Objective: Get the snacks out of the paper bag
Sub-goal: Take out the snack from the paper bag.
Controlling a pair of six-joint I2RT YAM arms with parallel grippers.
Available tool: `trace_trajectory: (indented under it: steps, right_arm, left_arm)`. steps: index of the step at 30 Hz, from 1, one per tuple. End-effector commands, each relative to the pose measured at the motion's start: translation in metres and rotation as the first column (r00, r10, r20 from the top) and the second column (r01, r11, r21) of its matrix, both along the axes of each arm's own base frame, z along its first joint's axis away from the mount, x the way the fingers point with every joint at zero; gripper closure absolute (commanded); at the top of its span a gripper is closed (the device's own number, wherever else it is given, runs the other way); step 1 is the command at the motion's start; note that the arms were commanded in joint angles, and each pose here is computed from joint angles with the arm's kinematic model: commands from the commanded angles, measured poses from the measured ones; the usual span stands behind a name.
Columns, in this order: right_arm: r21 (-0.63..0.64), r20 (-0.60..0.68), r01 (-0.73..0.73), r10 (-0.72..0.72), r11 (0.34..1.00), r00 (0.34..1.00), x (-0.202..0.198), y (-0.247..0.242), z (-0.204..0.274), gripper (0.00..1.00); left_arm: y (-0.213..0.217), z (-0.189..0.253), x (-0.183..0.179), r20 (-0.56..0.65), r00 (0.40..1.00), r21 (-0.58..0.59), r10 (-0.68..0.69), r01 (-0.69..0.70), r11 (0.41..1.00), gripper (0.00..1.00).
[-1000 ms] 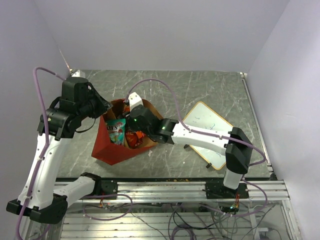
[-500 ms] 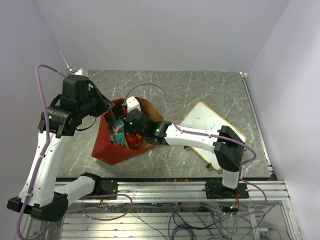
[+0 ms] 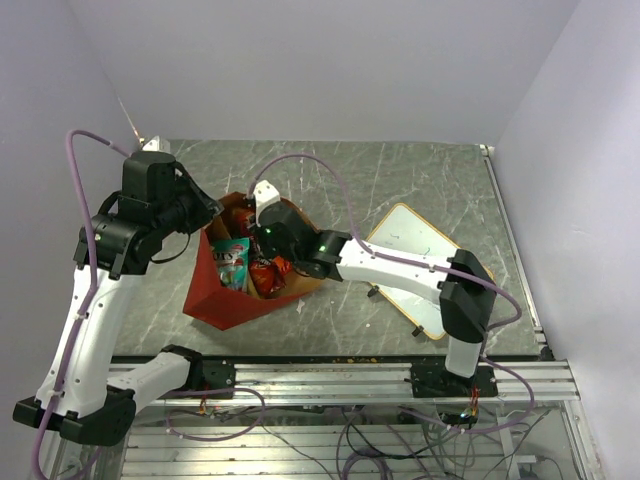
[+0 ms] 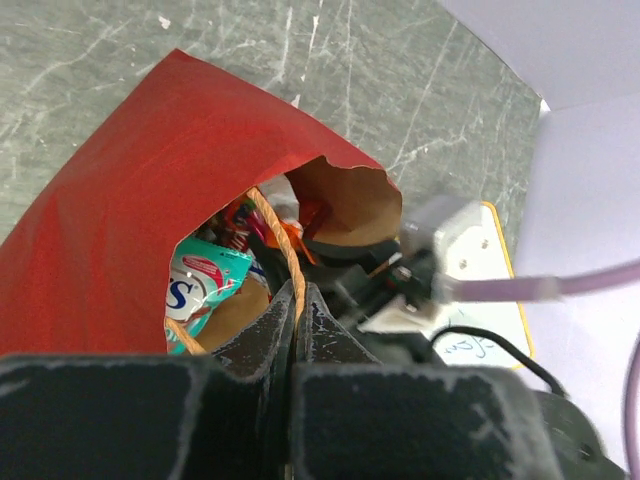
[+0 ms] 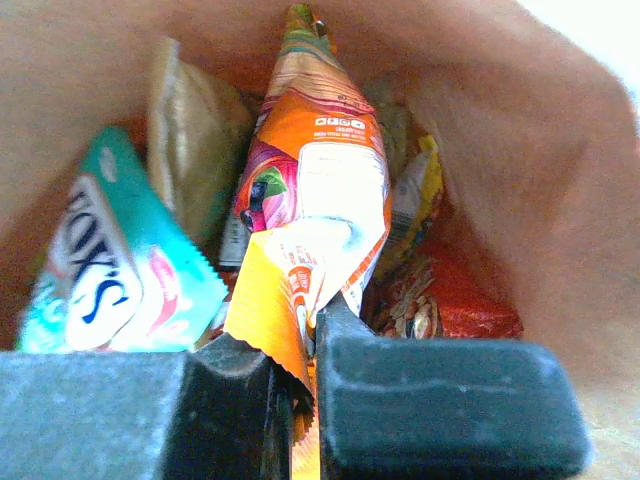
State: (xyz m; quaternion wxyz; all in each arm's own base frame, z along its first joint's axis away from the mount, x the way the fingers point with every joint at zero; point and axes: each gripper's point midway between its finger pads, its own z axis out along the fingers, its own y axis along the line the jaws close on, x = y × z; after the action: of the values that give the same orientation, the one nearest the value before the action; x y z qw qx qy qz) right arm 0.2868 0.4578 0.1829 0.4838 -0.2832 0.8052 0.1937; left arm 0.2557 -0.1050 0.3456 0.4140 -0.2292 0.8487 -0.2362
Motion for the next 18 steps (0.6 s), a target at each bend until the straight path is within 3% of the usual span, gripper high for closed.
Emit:
trace_trajectory:
  steps: [1, 8, 11, 18]
  right_arm:
    - [0.184, 0.054, -0.113, 0.105, 0.976, 0.993, -0.011, 0.014, 0.073, 1.00]
    - [0.288, 0.035, -0.142, 0.137, 0.947, 0.990, -0.004, 0.003, 0.120, 1.00]
    - [0.334, 0.021, -0.133, 0.134, 0.933, 0.991, 0.004, -0.007, 0.139, 1.00]
    - [0.327, 0.027, -0.127, 0.125, 0.937, 0.992, -0.001, -0.032, 0.174, 1.00]
  left_arm:
    - [0.014, 0.016, -0.003, 0.076, 0.997, 0.041, 0.035, -0.038, 0.998, 0.93]
    - [0.026, 0.034, -0.004, 0.188, 0.982, 0.107, 0.028, -0.049, 0.993, 0.93]
    - [0.021, 0.044, 0.003, 0.224, 0.974, 0.153, -0.037, 0.003, 0.988, 0.93]
    - [0.023, 0.046, 0.015, 0.240, 0.966, 0.257, -0.096, 0.032, 0.966, 0.93]
